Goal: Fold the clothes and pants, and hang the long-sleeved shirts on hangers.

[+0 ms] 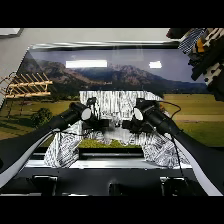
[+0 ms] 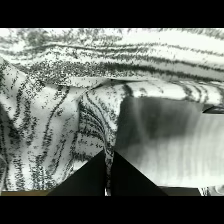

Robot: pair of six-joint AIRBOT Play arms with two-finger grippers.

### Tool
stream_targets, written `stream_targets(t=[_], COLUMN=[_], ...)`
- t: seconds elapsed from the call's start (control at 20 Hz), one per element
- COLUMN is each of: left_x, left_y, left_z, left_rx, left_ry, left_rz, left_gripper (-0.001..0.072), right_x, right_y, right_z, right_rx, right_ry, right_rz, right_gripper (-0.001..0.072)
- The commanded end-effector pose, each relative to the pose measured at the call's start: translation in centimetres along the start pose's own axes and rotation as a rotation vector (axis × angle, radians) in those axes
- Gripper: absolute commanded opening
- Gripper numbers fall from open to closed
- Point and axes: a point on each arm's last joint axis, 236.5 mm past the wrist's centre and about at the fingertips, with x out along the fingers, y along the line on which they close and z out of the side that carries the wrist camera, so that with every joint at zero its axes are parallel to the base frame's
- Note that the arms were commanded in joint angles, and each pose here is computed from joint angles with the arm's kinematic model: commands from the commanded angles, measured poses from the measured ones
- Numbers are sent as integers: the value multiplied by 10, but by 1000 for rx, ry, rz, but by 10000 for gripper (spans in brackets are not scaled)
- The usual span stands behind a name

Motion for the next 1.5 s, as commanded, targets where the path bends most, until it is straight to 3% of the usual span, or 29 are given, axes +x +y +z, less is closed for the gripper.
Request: stream_targets(t=[0.0, 0.25, 0.6, 0.8, 0.95, 1.25, 1.3, 1.35, 1.4, 1.45], left_x=[-45, -162, -216, -199, -157, -89, -86, -88, -92, -100], left_y=[1, -9, -12, -6, -9, -22, -28, -35, -34, -21], left_z=[24, 41, -16, -25, -13, 0, 2, 5, 9, 15], left_rx=[67, 185, 261, 231, 164, 125, 149, 167, 155, 146], left_ry=[-47, -172, -135, -105, -122, -55, -54, -56, -52, -51], left_rz=[-29, -86, -90, -78, -106, -126, -155, -200, -231, -231], left_gripper=[18, 18, 19, 19, 19, 26, 98, 339, 451, 466], right_x=[-38, -138, -218, -213, -162, -81, -76, -73, -71, -71], right_y=[-8, -6, -9, -11, -7, 16, 17, 18, 19, 20], right_z=[10, 14, -9, 2, 2, 6, 9, 10, 12, 13], right_rx=[-22, -38, -28, -46, -36, 104, 104, 104, 104, 104], right_ry=[-69, -151, -188, -230, -176, -152, -160, -161, -162, -164], right_rz=[-12, 40, 130, 114, 94, 187, 192, 190, 191, 193], right_gripper=[28, 29, 29, 29, 29, 29, 29, 29, 29, 29])
